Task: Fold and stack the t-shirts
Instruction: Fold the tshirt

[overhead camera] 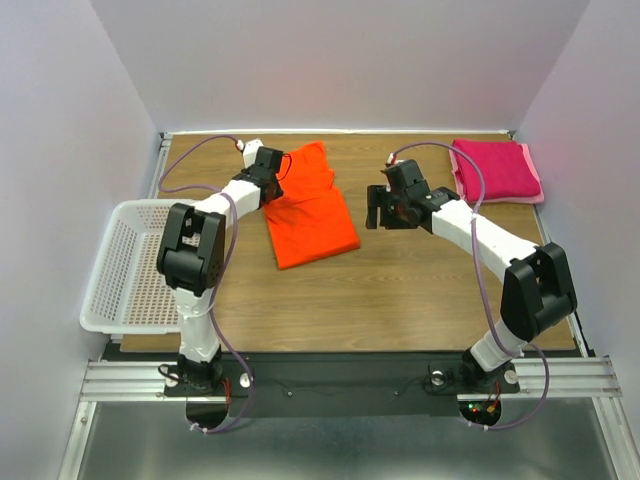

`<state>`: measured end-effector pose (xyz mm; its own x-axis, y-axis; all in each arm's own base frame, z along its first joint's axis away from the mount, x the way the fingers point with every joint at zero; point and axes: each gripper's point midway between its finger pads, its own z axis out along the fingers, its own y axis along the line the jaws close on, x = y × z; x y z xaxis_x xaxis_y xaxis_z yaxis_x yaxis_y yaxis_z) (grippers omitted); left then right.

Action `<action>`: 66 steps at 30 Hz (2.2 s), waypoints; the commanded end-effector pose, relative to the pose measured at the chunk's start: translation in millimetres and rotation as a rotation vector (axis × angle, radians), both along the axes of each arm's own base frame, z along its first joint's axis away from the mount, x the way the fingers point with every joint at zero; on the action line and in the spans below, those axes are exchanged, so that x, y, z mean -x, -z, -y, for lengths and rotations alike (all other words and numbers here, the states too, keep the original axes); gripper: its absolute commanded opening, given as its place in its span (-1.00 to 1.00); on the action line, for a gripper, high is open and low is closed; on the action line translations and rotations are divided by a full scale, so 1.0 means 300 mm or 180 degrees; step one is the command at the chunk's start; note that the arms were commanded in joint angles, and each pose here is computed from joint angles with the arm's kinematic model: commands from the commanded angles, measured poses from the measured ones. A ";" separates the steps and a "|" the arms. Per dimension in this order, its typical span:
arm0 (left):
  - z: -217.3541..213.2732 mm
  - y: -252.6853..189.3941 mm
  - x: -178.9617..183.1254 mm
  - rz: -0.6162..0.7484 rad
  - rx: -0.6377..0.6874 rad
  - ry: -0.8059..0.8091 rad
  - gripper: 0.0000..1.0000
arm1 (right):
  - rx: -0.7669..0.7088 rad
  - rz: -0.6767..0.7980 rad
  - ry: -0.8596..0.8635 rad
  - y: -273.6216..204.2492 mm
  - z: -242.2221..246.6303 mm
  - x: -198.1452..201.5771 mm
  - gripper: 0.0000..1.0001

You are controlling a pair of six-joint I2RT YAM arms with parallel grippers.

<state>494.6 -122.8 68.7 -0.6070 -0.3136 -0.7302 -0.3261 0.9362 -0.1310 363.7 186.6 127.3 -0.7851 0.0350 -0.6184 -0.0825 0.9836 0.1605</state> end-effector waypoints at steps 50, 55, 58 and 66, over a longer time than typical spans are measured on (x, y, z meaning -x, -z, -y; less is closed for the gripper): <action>0.089 0.056 0.622 0.0012 0.1428 0.0195 -0.78 | -0.2718 0.0026 -0.1495 0.066 -0.357 -0.097 -0.86; 0.084 -0.087 0.424 0.0332 0.1284 0.0248 -0.76 | -0.2743 0.0385 -0.1631 -0.081 -0.418 -0.277 -0.86; 0.069 -0.121 0.317 0.0422 0.1266 0.0237 -0.73 | -0.2756 0.0370 -0.1587 -0.056 -0.442 -0.353 -0.86; 0.044 0.006 0.143 0.0175 0.1155 0.0156 -0.73 | -0.2757 0.0407 -0.1520 0.021 -0.499 -0.534 -0.86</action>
